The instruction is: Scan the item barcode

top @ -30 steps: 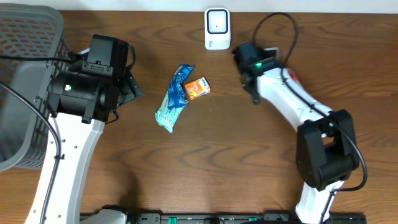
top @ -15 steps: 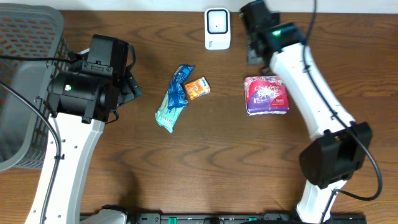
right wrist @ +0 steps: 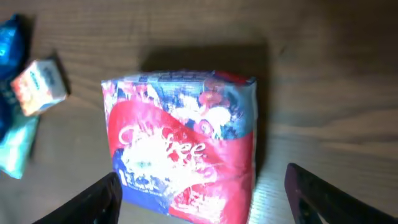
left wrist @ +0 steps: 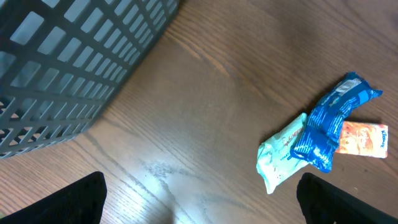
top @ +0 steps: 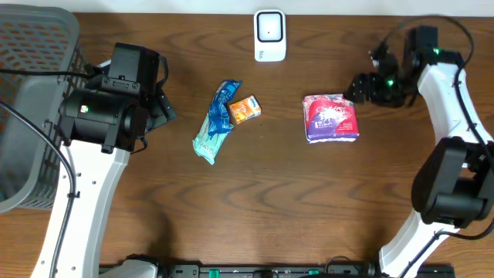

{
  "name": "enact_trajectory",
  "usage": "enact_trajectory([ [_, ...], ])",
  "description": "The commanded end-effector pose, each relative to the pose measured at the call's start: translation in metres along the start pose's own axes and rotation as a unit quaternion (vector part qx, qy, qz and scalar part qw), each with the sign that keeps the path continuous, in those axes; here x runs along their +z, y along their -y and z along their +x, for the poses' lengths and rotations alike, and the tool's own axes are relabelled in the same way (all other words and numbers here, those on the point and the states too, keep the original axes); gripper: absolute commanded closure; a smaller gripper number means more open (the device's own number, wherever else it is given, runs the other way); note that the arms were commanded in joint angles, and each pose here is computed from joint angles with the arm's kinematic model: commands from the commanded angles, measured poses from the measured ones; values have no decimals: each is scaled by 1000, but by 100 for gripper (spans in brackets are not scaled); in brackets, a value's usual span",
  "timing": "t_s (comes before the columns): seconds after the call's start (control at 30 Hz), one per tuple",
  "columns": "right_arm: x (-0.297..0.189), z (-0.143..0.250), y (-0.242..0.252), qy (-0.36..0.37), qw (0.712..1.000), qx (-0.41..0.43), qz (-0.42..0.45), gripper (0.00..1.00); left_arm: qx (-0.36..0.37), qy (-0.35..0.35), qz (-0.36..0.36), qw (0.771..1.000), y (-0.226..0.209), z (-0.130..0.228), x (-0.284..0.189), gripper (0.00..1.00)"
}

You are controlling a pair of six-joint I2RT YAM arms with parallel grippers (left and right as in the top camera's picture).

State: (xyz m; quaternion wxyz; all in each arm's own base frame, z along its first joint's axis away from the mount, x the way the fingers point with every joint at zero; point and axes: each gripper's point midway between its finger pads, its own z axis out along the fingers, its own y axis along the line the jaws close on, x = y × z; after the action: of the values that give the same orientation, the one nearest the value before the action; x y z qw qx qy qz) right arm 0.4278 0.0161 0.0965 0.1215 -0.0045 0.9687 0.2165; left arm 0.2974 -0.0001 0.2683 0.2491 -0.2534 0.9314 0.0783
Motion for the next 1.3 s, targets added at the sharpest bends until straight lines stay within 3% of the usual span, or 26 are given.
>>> enact_trajectory([
  [0.0, 17, 13, -14, 4, 995, -13, -97, 22, 4, 6, -9, 1000, -3, -3, -1, 2],
  [0.47, 72, 55, 9, 4, 995, 30, -97, 42, 4, 6, -9, 1000, -3, -3, -1, 2],
  [0.7, 77, 59, -7, -7, 993, 39, -116, 82, 4, 6, -9, 1000, -3, -3, -1, 2],
  [0.83, 75, 51, -38, 6, 983, 20, -183, 89, 4, 6, -9, 1000, -3, -3, -1, 2],
  [0.9, 75, 44, -52, 14, 978, 25, -205, 98, 4, 6, -9, 1000, -3, -3, -1, 2],
  [1.13, 75, 15, -96, 42, 966, 35, -254, 99, 4, 6, -9, 1000, -3, -3, -1, 2],
  [1.27, 55, -29, -132, 90, 950, 47, -294, 99, 4, 6, -9, 1000, -3, -3, -1, 2],
])
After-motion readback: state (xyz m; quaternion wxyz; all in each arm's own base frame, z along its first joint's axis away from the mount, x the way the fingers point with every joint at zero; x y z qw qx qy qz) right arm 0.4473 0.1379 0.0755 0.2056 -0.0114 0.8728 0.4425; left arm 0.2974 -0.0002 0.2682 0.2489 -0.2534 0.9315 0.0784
